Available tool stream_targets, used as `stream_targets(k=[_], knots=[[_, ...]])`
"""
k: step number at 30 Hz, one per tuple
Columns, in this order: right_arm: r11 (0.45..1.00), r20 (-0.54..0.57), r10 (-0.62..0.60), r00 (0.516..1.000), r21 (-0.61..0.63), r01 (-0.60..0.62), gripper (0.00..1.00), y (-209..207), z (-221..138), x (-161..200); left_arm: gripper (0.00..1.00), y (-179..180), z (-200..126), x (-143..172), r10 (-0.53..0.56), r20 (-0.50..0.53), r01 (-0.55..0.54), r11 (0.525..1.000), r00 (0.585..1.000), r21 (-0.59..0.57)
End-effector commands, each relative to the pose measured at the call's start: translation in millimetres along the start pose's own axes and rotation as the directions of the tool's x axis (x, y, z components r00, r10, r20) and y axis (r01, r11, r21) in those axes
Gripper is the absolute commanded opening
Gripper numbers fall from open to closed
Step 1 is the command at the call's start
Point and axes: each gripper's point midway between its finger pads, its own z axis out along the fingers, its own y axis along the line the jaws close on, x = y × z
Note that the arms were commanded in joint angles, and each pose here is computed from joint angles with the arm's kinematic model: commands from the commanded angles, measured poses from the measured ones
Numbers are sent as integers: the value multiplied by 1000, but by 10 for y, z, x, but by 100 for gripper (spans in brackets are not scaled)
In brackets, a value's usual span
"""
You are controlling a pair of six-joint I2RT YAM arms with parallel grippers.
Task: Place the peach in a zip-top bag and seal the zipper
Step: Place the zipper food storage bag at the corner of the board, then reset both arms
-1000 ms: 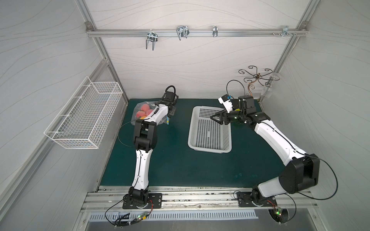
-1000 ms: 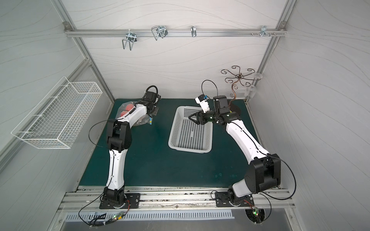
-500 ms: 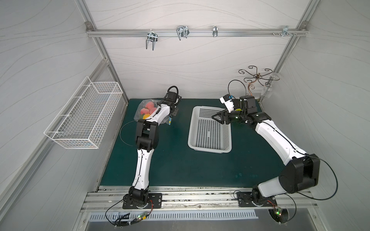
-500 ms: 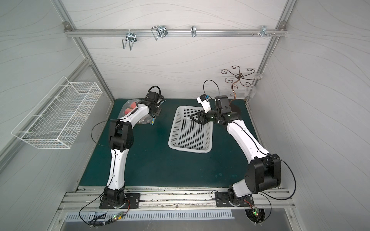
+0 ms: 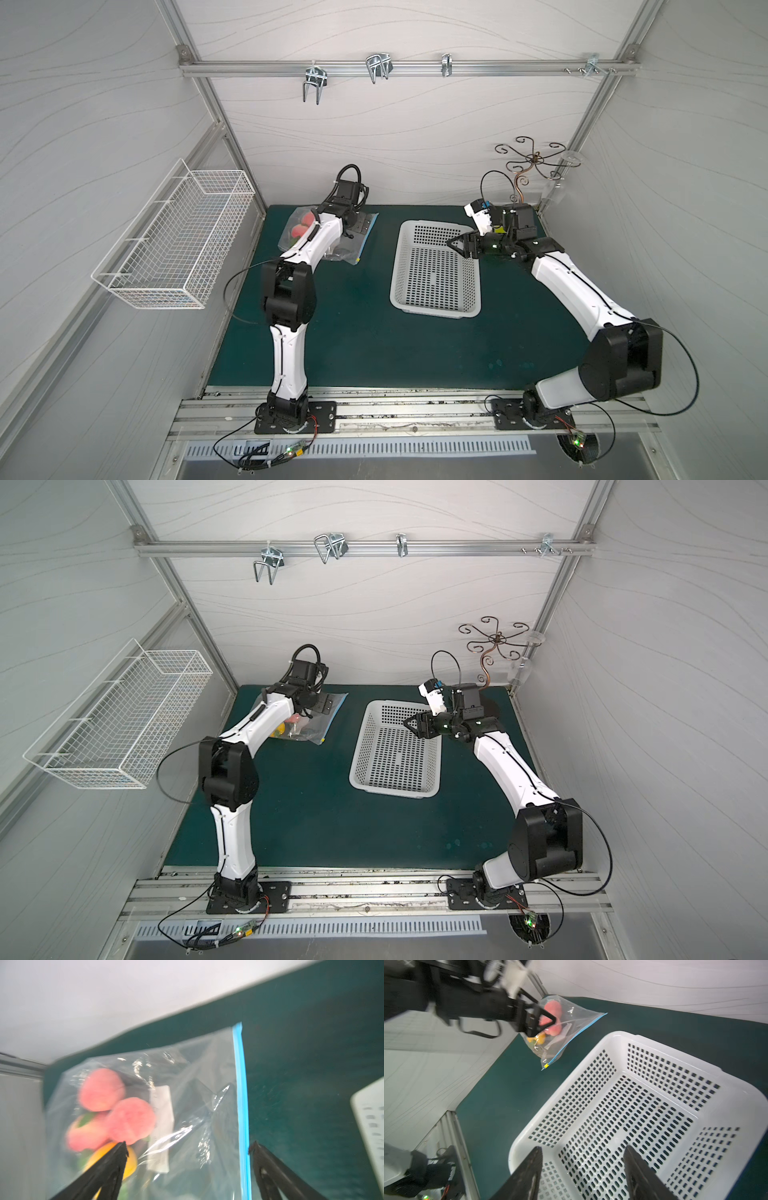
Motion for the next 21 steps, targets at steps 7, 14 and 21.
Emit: stream_targets(k=[7, 14, 21], knots=[[958, 154, 4, 988, 283, -48, 65, -575, -325, -42, 99, 316, -970, 83, -225, 232, 242, 969, 946, -48], [889, 225, -21, 974, 450, -85, 66, -951, -534, 66, 99, 588, -1270, 559, -278, 303, 338, 927, 911, -165], [816, 252, -26, 967, 564, -125, 66, -1281, -634, 333, 98, 835, -1358, 1113, -302, 382, 426, 854, 874, -300]])
